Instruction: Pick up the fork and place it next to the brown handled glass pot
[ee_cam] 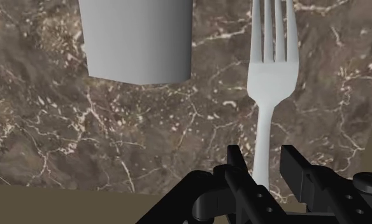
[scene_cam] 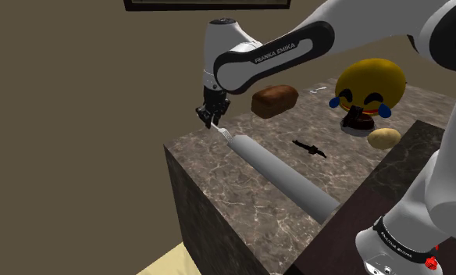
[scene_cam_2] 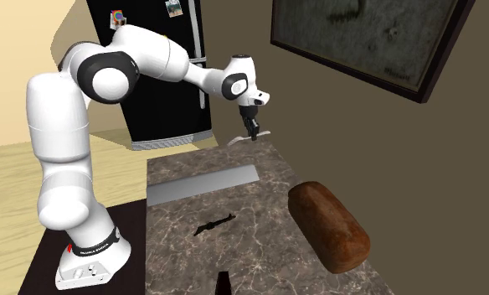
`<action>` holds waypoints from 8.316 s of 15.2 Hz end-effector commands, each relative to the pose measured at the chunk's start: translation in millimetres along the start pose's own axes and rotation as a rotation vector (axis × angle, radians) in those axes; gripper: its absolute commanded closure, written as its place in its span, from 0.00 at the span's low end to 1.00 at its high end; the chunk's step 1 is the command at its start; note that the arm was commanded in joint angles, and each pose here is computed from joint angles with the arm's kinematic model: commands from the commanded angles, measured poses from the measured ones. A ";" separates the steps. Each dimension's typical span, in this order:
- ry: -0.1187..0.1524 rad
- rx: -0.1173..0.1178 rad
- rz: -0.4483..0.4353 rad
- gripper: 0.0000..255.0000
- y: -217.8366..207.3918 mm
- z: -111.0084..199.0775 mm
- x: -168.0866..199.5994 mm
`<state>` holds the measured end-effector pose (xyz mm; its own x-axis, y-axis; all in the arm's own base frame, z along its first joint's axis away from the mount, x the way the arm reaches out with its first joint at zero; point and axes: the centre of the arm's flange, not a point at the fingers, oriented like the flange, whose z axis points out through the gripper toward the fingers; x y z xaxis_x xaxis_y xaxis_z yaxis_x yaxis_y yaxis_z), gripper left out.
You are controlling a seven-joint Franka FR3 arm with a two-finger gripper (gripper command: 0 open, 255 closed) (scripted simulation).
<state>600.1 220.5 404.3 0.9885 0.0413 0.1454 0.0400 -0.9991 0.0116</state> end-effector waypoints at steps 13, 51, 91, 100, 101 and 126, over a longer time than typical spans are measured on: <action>0.000 0.000 0.000 1.00 0.8 -73.2 11.6; 0.000 0.000 0.000 1.00 343.1 -137.9 -81.0; 0.000 0.000 0.000 1.00 525.3 -8.5 -155.0; 0.000 0.000 0.000 1.00 524.8 38.5 -161.9; 0.000 0.000 0.000 1.00 524.7 43.8 -162.6; 0.000 0.000 0.000 0.00 524.5 14.5 -165.7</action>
<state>459.8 -310.1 370.1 0.9884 0.0413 0.1459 0.0400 -0.9991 0.0118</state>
